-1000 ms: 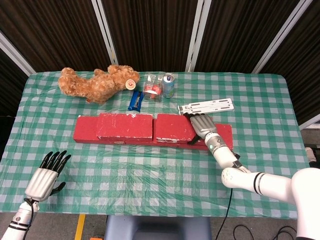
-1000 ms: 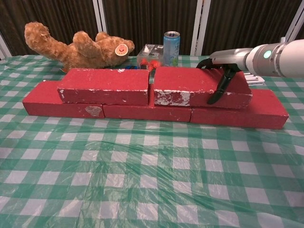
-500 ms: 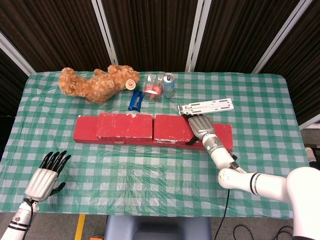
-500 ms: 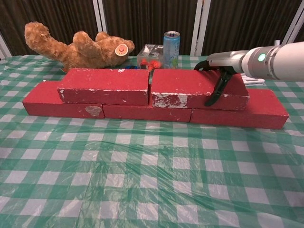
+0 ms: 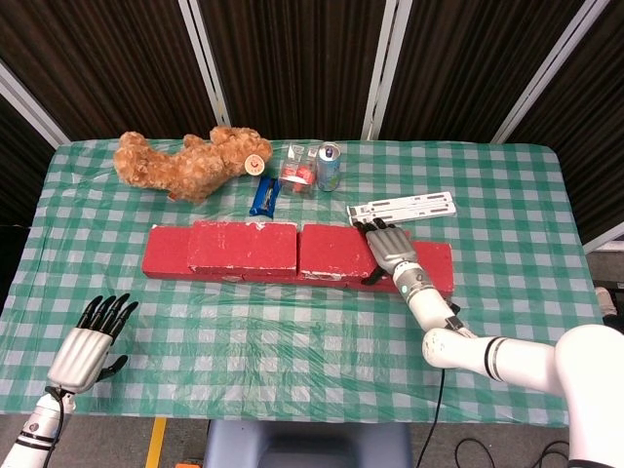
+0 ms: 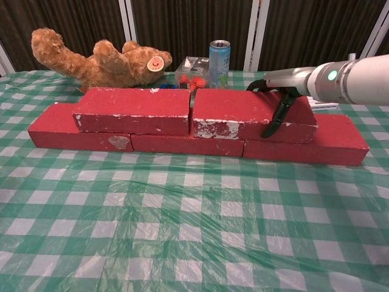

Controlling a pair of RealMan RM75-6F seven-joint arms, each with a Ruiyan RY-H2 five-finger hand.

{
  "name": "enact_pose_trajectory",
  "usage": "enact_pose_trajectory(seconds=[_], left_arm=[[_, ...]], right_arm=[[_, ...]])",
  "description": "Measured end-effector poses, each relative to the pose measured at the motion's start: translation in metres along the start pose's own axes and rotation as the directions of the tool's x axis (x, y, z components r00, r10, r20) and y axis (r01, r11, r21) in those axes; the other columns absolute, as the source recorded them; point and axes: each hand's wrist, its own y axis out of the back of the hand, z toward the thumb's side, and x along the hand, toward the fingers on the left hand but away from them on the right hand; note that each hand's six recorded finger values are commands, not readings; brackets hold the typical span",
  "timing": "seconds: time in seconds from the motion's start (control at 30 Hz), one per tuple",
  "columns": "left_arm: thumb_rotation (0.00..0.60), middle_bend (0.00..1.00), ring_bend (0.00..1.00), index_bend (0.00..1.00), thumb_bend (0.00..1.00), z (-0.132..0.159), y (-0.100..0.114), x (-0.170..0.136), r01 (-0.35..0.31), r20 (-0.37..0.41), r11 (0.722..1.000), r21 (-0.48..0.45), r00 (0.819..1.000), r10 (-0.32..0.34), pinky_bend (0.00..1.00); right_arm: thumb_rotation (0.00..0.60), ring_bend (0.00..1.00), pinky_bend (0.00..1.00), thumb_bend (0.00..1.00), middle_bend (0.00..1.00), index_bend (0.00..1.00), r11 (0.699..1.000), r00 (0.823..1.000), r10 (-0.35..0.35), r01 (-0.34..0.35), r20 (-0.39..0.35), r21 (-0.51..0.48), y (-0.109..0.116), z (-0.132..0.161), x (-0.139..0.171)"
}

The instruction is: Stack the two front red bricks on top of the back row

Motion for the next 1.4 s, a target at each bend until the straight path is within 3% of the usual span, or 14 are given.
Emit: enact_pose_trajectory(seconds=[0.47,0.67,0.8,1.03,1.27,1.4], left_arm=[[0.6,0.0,0.0,0.0,0.26,0.0,0.001,0.0,-0.003,0.001,1.0,-0.002,1.0,0.003,0.01],[0.6,0.0,0.0,0.0,0.26,0.0,0.001,0.0,-0.005,0.002,1.0,-0.003,1.0,0.005,0.01],[0.6,0.0,0.0,0.0,0.26,0.0,0.002,-0.001,-0.008,0.003,1.0,-0.005,1.0,0.008,0.01],[0.6,0.0,0.0,0.0,0.26,0.001,0.002,-0.002,-0.008,0.008,1.0,-0.001,1.0,0.008,0.01],[0.6,0.0,0.0,0.0,0.26,0.002,0.005,-0.004,-0.019,0.006,1.0,0.002,1.0,0.019,0.01],[0.6,0.0,0.0,0.0,0.26,0.005,0.005,-0.006,-0.025,0.012,1.0,0.007,1.0,0.025,0.01]], right_arm=[[0.6,0.08,0.26,0.13,0.18,0.1,1.0,1.0,0.021,-0.021,0.007,-0.005,-0.001,0.0,0.003],[0.555,0.07,0.23,0.11,0.16,0.05,1.0,0.999,0.028,-0.028,0.019,-0.001,0.0,-0.001,0.004],[0.552,0.05,0.21,0.09,0.13,0.0,0.999,0.999,0.034,-0.034,0.03,0.0,-0.001,-0.002,0.005],[0.55,0.02,0.17,0.09,0.11,0.0,1.0,0.999,0.024,-0.024,0.025,-0.011,0.007,-0.003,0.01],[0.534,0.0,0.12,0.09,0.06,0.0,0.998,0.998,-0.058,0.059,0.037,-0.021,0.035,-0.038,0.036],[0.532,0.0,0.11,0.09,0.03,0.1,0.995,0.994,-0.1,0.099,0.043,0.03,0.04,-0.07,0.06]])
